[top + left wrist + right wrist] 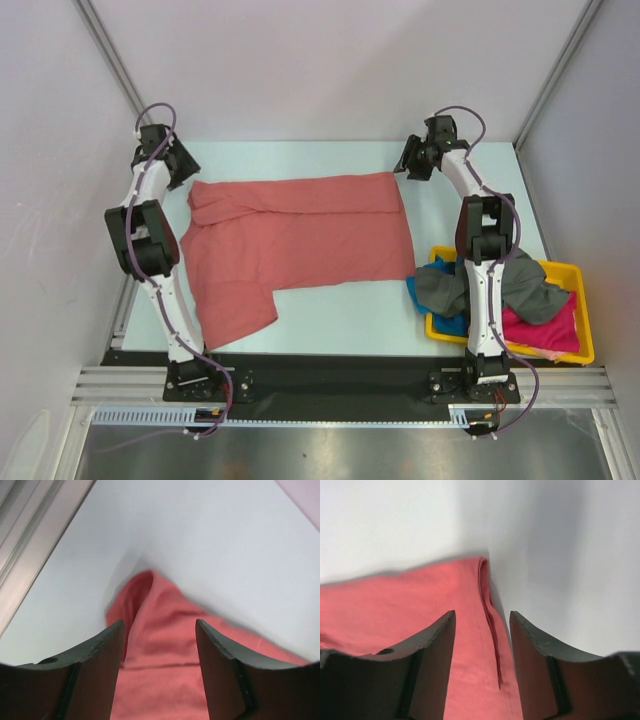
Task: Fold and stack the t-shirts
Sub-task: Fold the tshirt
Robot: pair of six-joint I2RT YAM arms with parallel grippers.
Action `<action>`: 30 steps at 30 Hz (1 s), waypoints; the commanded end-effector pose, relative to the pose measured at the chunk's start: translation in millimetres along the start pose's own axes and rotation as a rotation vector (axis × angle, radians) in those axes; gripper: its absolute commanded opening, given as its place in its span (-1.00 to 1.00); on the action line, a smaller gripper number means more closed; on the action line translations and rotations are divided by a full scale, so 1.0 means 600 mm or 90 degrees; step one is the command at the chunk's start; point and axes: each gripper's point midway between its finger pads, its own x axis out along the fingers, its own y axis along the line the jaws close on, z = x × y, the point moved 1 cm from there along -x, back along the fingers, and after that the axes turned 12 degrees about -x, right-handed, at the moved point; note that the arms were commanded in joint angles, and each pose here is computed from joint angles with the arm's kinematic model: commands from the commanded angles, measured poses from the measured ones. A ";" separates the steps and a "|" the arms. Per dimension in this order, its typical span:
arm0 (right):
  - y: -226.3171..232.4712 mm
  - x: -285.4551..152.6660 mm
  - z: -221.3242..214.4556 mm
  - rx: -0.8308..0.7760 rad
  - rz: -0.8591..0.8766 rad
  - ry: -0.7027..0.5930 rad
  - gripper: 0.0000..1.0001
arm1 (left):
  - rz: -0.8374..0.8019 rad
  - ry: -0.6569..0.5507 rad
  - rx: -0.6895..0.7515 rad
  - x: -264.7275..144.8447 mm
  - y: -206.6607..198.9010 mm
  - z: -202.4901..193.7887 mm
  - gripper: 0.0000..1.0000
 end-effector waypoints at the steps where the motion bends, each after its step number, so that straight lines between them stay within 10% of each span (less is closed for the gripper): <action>1: 0.005 0.015 0.036 -0.001 0.052 -0.048 0.12 | -0.050 -0.039 0.023 0.038 -0.026 0.048 0.28; 30: 0.042 0.105 0.004 0.045 0.130 -0.036 -0.16 | -0.033 0.026 0.008 0.118 0.004 0.013 -0.27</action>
